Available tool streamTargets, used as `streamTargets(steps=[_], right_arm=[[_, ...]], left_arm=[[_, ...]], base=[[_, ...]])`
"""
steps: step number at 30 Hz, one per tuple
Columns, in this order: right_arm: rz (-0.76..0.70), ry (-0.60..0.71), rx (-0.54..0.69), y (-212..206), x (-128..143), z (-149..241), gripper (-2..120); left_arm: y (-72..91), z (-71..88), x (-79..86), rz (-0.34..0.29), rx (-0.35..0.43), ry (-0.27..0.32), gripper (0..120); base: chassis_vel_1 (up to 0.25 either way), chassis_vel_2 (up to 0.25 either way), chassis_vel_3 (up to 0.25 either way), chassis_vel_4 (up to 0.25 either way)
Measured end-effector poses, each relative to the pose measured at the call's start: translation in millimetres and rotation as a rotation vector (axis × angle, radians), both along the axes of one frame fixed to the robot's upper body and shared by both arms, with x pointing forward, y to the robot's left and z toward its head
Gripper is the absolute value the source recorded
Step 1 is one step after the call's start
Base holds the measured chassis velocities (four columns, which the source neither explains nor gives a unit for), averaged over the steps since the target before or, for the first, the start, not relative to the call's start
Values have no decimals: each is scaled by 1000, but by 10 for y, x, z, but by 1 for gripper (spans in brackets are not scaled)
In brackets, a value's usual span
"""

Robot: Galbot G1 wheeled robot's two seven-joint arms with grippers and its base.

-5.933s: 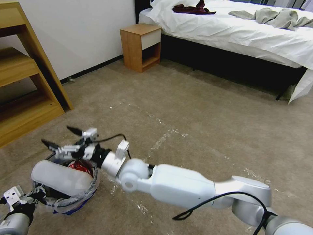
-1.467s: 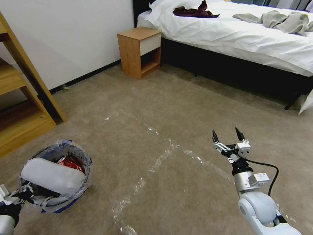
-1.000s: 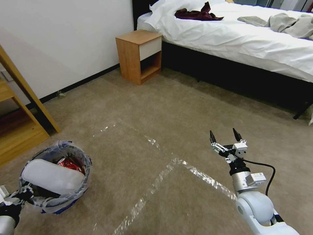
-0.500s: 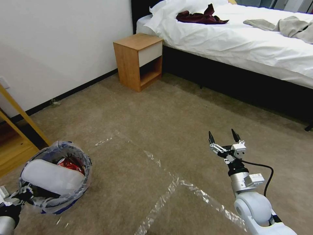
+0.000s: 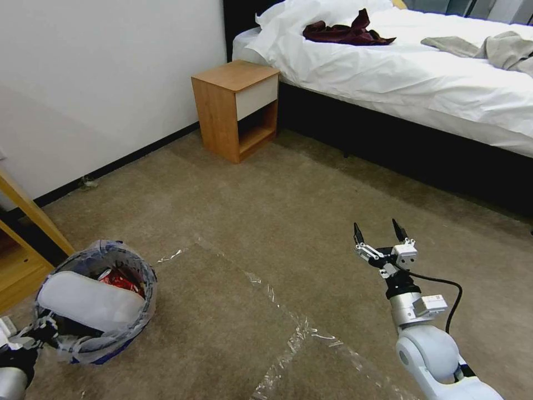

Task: Pick up the trash bin and place the garbage on the floor into it.

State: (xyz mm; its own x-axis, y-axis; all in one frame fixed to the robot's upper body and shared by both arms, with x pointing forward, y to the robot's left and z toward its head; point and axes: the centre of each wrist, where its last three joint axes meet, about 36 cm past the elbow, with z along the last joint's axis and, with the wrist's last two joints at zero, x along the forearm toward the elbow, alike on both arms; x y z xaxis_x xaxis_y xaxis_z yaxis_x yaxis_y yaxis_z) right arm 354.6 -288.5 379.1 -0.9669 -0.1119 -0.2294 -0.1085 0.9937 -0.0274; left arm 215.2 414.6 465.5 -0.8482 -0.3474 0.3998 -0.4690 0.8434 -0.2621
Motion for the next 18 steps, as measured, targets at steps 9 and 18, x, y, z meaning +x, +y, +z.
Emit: streamTargets(steps=[9, 18], right_arm=[[3, 3, 0, 18, 10, -11, 100], [8, -1, 21, 45, 10, -25, 100]], left_arm=[[10, 10, 0, -1, 4, 1, 1], [7, 7, -7, -15, -3, 6, 1]], base=[[-122, 116, 124, -122], [-88, 89, 101, -97]])
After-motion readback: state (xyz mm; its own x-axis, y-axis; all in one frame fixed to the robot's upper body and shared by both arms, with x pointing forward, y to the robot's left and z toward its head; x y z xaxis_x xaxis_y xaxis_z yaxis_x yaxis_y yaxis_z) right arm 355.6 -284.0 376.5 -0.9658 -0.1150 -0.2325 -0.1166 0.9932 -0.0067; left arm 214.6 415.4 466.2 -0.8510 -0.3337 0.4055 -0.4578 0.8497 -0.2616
